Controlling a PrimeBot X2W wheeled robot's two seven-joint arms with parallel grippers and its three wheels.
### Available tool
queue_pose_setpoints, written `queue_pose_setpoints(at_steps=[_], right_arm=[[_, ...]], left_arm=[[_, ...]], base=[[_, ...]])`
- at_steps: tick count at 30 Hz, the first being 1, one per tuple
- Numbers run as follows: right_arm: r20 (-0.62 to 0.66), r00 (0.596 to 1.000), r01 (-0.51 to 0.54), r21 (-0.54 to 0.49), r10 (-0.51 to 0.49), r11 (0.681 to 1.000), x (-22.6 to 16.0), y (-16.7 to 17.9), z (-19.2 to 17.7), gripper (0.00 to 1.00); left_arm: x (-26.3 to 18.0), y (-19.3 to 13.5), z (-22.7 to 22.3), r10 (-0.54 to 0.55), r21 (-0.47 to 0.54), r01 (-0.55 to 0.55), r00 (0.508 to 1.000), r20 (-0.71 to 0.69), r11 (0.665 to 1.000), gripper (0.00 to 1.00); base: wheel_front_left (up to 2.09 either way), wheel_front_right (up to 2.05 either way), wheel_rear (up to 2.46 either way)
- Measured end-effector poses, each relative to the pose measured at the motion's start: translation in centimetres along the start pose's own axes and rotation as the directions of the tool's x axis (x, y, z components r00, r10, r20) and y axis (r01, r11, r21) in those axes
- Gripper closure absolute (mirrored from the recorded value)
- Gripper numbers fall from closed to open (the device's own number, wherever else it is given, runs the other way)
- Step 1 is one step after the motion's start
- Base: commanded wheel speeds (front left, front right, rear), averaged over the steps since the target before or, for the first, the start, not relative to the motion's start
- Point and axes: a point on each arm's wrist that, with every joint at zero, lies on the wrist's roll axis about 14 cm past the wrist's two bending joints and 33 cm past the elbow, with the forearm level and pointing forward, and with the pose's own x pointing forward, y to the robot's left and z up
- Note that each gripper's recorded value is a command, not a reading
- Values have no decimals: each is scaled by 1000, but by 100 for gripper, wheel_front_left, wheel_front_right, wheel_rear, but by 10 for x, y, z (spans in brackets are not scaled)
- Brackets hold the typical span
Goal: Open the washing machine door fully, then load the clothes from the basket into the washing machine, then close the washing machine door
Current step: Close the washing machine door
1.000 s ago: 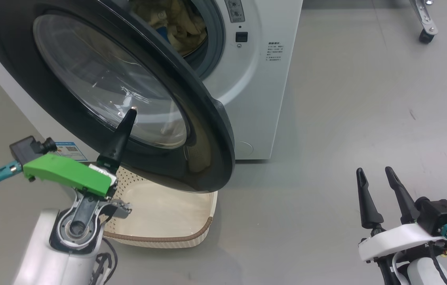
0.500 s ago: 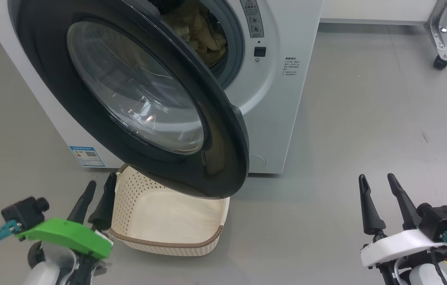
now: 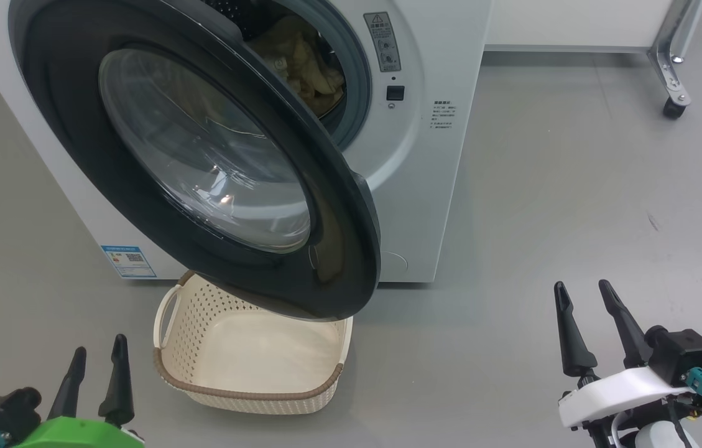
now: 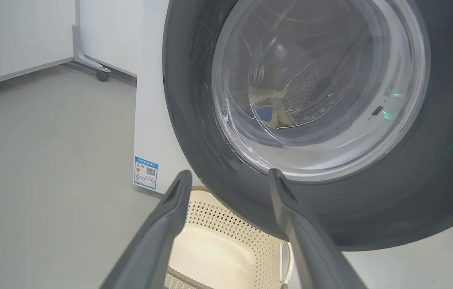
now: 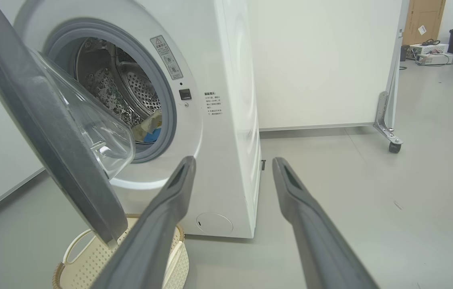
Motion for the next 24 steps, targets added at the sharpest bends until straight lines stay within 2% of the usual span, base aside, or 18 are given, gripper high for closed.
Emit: queue_pose_setpoints(at_steps=[11,24], right_arm=[[-2,999,47,-3,-47,999,-12,-13,0,0],[-3,999,46,-13,-46,999,-13,-13,0,0]], left_arm=[[-4,-3,-15,27,-10,-27,999,-25,1000,0],[0,0,3,52,-1,-52,998,42,999,0]], base=[[0,0,0],[0,0,0]])
